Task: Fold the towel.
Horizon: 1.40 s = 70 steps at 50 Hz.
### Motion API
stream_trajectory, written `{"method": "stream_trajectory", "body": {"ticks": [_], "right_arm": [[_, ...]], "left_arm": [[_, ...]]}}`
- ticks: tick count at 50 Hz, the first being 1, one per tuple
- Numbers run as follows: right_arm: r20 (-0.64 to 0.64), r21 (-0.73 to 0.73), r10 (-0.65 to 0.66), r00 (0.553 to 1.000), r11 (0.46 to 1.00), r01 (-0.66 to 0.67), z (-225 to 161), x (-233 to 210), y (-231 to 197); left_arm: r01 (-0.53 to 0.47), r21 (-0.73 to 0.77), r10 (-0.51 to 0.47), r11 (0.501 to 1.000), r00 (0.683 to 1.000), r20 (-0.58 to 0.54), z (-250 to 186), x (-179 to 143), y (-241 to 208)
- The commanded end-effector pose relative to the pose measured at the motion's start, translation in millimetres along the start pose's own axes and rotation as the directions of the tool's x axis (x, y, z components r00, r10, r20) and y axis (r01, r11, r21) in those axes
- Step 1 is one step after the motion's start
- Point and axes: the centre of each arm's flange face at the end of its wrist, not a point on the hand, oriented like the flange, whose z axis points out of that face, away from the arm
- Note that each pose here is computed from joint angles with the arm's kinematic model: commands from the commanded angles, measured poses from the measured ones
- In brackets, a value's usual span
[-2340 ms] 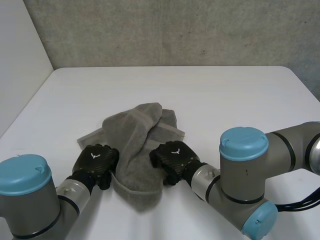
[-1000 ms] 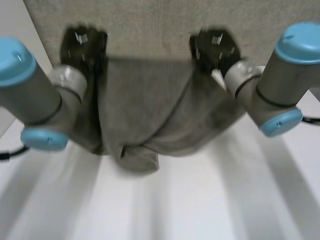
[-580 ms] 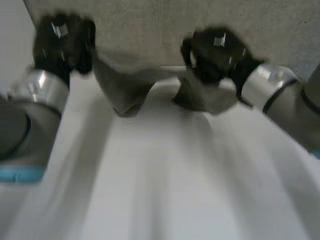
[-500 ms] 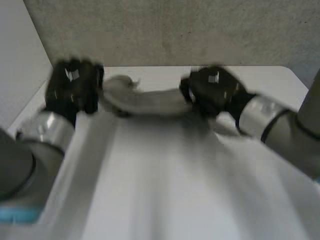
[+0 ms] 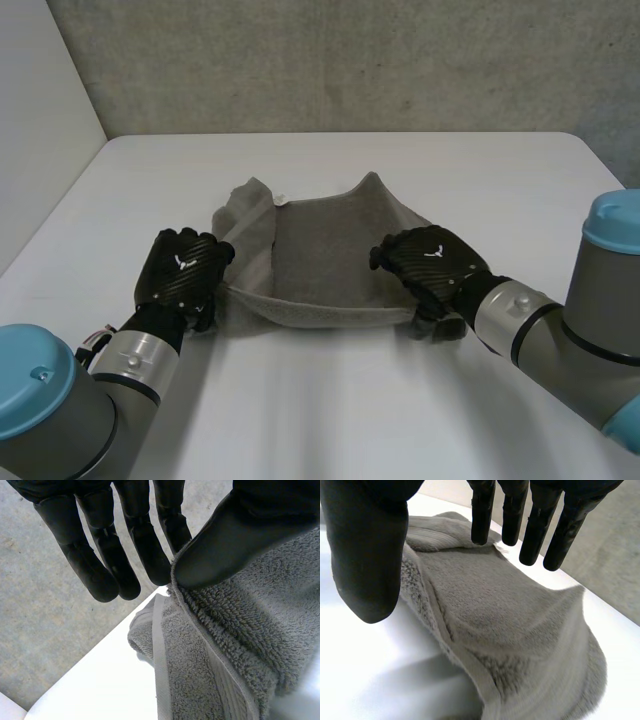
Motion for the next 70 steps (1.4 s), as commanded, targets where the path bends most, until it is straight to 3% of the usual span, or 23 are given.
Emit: {"method": "stream_trajectory", "body": {"ticks": [1,14,27,33,42,62,70], "right_arm": [[-0.082,-0.007,0.030,0.996,1.000,-0.030,-15,4,6],[-0.161,0.027,0.031,0.986,0.999,-0.027,-29,13,20],[-0.254,0.013,0.043,0.966,0.999,-0.041,4,44,50],[-0.272,-0.009,0.100,0.957,0.994,-0.106,12,57,64],[-0.321,0.033,0.174,0.931,0.984,-0.173,10,77,66],[-0.361,0.029,0.185,0.914,0.982,-0.187,2,88,70],[-0.420,0.033,0.196,0.886,0.979,-0.201,-3,107,75]], "left_arm": [[0.007,0.001,-0.007,1.000,1.000,0.000,-1,1,1],[0.009,-0.014,-0.009,1.000,1.000,-0.004,0,2,6],[0.011,-0.021,-0.011,1.000,1.000,-0.007,-1,3,8],[0.011,-0.035,-0.011,0.999,1.000,-0.013,-1,5,12],[0.005,-0.041,-0.006,0.999,1.000,-0.014,-2,5,14],[-0.005,-0.079,0.003,0.997,1.000,-0.023,-4,7,22],[-0.003,-0.078,0.002,0.997,1.000,-0.014,-4,3,19]]}}
